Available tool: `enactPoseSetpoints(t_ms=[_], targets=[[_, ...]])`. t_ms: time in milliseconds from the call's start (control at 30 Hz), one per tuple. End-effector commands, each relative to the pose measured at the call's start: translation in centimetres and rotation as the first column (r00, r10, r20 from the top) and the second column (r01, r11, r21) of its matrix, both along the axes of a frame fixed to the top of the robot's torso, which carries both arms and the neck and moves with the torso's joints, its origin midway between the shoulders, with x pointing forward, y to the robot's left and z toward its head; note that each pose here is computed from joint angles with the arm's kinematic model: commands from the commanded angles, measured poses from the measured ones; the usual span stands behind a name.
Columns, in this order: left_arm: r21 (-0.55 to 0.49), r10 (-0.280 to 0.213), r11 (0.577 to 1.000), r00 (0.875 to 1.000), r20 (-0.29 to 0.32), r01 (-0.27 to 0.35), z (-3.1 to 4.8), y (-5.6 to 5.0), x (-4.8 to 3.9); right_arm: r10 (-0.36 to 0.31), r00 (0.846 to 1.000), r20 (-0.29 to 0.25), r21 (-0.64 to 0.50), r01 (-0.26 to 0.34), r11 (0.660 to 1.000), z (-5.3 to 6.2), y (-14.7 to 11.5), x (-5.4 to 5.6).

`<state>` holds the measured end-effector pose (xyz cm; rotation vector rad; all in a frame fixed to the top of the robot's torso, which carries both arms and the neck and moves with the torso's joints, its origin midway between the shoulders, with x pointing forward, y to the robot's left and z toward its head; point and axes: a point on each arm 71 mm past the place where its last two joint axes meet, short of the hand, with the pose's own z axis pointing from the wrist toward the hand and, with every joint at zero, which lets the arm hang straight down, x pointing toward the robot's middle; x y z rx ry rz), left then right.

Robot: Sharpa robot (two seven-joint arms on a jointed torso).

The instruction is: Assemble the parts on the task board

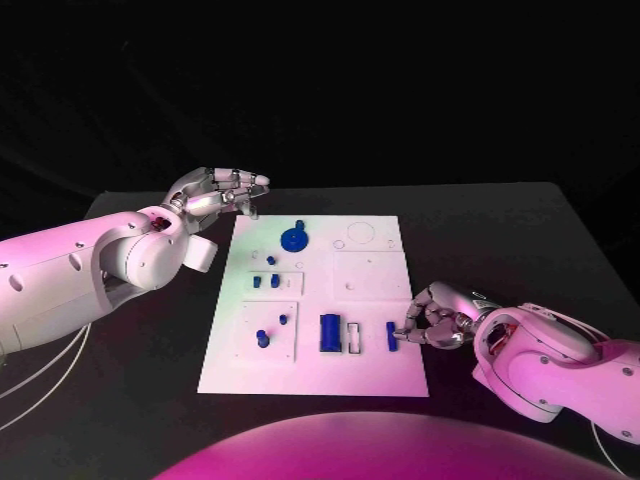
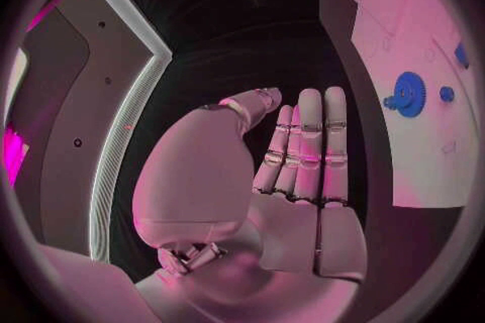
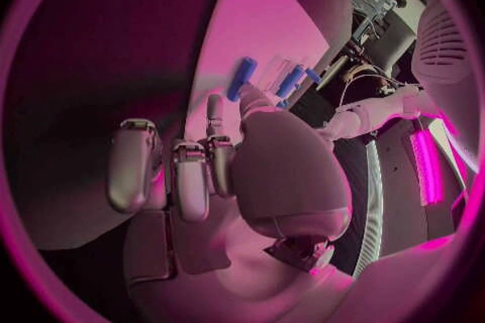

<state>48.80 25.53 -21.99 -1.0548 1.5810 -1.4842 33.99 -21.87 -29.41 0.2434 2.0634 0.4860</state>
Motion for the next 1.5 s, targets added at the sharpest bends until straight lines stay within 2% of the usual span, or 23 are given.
enactPoseSetpoints(t_ms=[33,533,967,1500], targets=[[-0.011,-0.019,1.000,1.000,0.005,0.019,0.12,-0.2,-0.05,0.030,1.000,0.004,-0.061,-0.030,0.998,-0.2,0.1,0.0],[-0.010,-0.019,1.000,1.000,0.003,0.020,0.12,-0.1,-0.10,0.067,0.997,0.039,-0.075,-0.064,0.995,-0.5,1.4,0.0],[-0.008,-0.022,1.000,1.000,0.002,0.022,0.11,-0.1,-0.11,0.061,0.993,0.099,0.012,-0.062,0.998,0.6,3.1,-0.5],[-0.008,-0.028,1.000,1.000,-0.003,0.028,0.09,-0.2,-0.15,0.087,0.994,0.070,0.011,-0.088,0.996,0.0,5.0,-0.1]])
